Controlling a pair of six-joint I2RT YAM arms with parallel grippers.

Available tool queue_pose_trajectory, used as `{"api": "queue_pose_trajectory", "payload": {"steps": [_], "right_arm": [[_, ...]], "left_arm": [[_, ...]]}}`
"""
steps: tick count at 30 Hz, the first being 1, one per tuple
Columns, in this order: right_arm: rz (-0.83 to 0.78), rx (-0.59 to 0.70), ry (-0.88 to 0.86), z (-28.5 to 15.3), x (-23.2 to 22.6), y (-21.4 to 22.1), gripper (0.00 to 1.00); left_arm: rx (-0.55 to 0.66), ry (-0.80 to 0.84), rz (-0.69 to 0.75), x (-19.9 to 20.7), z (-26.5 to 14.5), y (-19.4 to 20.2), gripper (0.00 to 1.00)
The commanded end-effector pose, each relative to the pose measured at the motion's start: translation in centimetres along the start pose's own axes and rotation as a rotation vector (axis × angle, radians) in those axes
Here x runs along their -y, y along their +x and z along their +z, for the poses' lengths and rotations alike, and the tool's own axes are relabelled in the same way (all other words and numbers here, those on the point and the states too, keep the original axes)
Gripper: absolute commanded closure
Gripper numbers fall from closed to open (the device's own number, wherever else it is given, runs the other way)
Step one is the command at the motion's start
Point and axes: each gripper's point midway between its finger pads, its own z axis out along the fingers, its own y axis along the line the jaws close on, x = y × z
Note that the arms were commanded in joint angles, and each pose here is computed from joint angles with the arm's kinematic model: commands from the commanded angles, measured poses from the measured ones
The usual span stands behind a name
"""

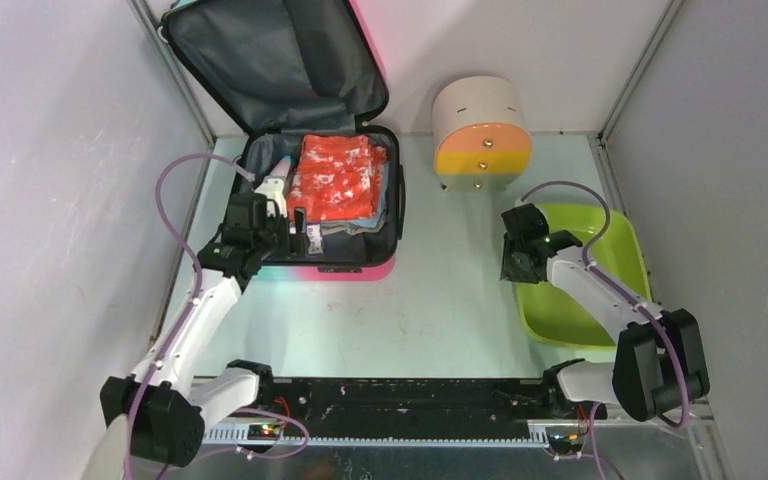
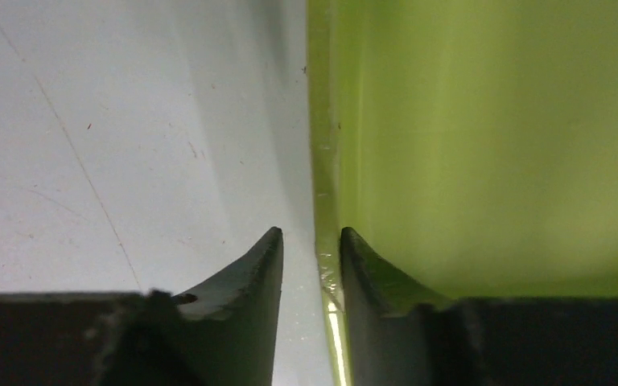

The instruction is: Open, take out, and arrange the luggage

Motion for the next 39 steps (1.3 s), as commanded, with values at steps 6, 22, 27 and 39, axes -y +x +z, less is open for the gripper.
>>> {"api": "queue_pose_trajectory", "payload": {"steps": [6, 22, 27, 39], "right_arm": [[-0.070, 0.034, -0.187, -2.4, -8.0, 2.6, 0.89], [0.059, 0.072, -0.504, -5.5, -24.3, 3.3, 0.95], [0.052, 0.081, -0.503, -5.3, -26.1, 2.3, 0.92], [0.014, 0.206, -0.484, -10.3, -22.6, -0.5, 0.16]], "left_arm": [[0.159, -0.071, 0.017, -1.2, -1.2, -3.4, 0.18], [0.148, -0.094, 0.025, -1.5, -1.2, -2.7, 0.18], [0.145, -0.070, 0.019, -1.0, -1.3, -2.9, 0.16], [0.060, -0.007, -0.220, -2.8, 2.1, -8.3, 0.16]]}}
